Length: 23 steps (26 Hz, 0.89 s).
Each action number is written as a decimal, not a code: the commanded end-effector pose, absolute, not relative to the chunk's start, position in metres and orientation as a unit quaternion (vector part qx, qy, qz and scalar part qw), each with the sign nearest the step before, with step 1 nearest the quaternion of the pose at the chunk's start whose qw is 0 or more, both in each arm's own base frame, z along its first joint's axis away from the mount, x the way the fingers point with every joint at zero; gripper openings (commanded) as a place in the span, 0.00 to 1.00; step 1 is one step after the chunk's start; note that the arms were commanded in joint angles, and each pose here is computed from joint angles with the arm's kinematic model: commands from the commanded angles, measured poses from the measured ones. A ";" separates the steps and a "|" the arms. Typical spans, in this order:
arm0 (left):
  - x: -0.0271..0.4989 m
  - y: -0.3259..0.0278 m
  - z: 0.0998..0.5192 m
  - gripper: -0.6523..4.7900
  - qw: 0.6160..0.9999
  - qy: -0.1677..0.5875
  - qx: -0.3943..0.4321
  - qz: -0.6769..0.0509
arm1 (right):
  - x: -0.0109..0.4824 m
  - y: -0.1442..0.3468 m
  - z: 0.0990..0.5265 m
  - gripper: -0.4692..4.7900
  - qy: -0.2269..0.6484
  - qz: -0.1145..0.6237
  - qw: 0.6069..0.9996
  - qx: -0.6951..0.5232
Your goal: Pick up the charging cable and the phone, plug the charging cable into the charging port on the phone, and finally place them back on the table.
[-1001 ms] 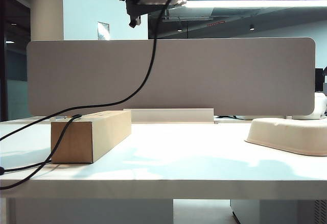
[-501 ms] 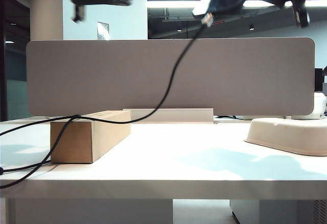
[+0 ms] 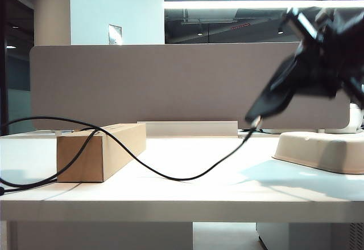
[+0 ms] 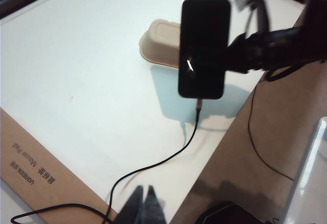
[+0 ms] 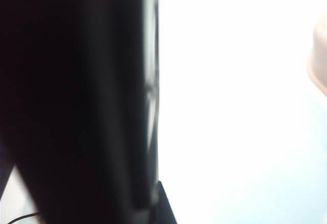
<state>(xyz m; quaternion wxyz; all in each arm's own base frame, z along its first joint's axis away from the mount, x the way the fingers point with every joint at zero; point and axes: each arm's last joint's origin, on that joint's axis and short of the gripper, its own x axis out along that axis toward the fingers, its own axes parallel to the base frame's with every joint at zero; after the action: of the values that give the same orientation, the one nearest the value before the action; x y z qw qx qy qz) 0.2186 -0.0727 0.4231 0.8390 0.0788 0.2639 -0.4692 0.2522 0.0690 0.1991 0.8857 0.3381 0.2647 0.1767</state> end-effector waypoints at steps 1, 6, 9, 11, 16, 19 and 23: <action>0.204 -0.069 0.432 0.11 0.844 0.245 0.084 -0.470 | 0.265 0.067 0.190 0.07 0.254 0.146 0.879 0.377; 0.196 -0.067 0.434 0.11 0.843 0.248 0.083 -0.470 | 0.273 0.062 0.174 0.07 0.255 0.087 0.881 0.389; 0.196 -0.067 0.433 0.11 0.843 0.249 0.083 -0.470 | 0.276 0.058 0.166 0.07 0.265 0.063 0.875 0.399; 0.196 -0.067 0.433 0.11 0.843 0.248 0.083 -0.470 | 0.277 0.057 0.162 0.07 0.269 0.045 0.870 0.410; 0.196 -0.067 0.433 0.11 0.843 0.248 0.083 -0.470 | 0.278 0.055 0.160 0.07 0.266 0.024 0.868 0.418; 0.196 -0.067 0.433 0.11 0.843 0.248 0.083 -0.470 | 0.277 0.054 0.159 0.07 0.267 0.018 0.868 0.417; 0.196 -0.067 0.433 0.11 0.843 0.248 0.083 -0.470 | 0.276 0.053 0.156 0.20 0.279 0.003 0.867 0.414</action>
<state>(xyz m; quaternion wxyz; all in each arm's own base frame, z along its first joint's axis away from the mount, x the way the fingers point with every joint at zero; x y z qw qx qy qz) 0.1971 -0.0674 0.4323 0.8425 0.0823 0.2536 -0.4681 0.2746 0.0534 0.1523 0.8635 0.4133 0.2892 0.0046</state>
